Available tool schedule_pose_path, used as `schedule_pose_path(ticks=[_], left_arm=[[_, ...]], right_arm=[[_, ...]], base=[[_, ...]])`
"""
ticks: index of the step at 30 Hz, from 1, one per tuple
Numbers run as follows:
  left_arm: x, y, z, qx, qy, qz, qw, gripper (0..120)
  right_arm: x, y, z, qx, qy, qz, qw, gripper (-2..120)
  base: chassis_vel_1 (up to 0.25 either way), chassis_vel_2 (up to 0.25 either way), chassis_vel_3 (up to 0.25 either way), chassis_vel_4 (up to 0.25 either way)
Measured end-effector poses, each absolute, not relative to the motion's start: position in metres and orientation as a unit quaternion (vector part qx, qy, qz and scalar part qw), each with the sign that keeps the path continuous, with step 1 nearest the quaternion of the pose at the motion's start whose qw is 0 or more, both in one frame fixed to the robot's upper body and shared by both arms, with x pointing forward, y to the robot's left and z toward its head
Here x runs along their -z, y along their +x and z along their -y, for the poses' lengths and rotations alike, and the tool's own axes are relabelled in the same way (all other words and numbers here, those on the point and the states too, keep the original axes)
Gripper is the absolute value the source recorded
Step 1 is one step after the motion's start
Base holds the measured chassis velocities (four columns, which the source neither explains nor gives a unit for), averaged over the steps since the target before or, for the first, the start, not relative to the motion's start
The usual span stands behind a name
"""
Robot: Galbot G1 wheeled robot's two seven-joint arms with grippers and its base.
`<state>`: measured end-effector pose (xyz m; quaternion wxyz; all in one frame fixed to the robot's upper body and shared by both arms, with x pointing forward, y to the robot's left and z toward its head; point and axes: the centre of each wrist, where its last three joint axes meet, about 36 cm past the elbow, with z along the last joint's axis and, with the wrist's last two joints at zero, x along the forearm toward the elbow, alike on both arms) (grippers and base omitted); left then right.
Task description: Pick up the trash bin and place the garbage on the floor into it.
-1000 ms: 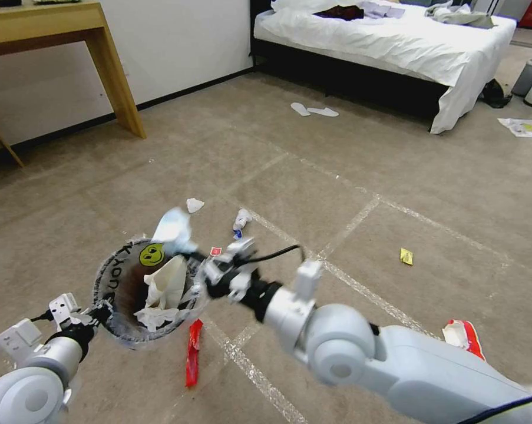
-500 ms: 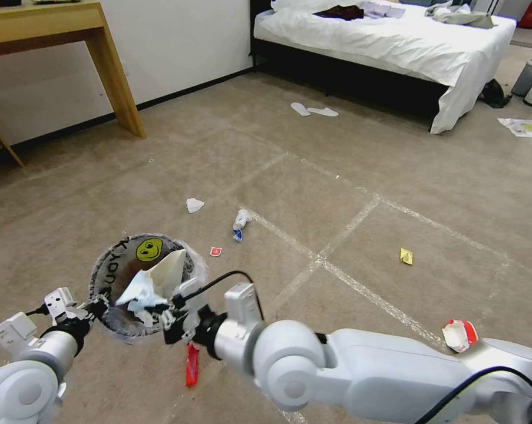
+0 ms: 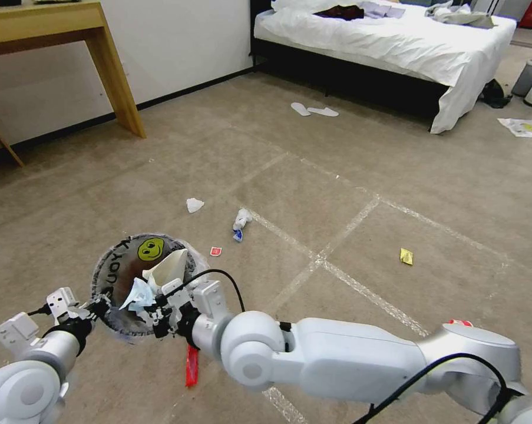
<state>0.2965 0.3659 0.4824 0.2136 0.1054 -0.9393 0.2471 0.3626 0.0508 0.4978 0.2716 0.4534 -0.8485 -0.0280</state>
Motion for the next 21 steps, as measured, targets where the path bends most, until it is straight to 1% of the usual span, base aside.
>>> schedule_pose_path(ticks=[8,16,21], left_arm=[[-0.485,0.293,-0.363,-0.245,0.102,0.941,0.212,0],[-0.484,0.291,-0.361,-0.243,0.101,0.941,0.212,0],[-0.483,0.290,-0.360,-0.243,0.101,0.941,0.212,0]], right_arm=[[-0.496,0.377,-0.061,0.010,0.445,0.855,0.266,0],[-0.481,0.398,-0.077,-0.010,0.420,0.868,0.265,0],[-0.478,0.402,-0.078,-0.015,0.414,0.871,0.263,0]], base=[[0.000,0.000,0.000,0.000],[0.000,0.000,0.000,0.000],[0.000,0.000,0.000,0.000]])
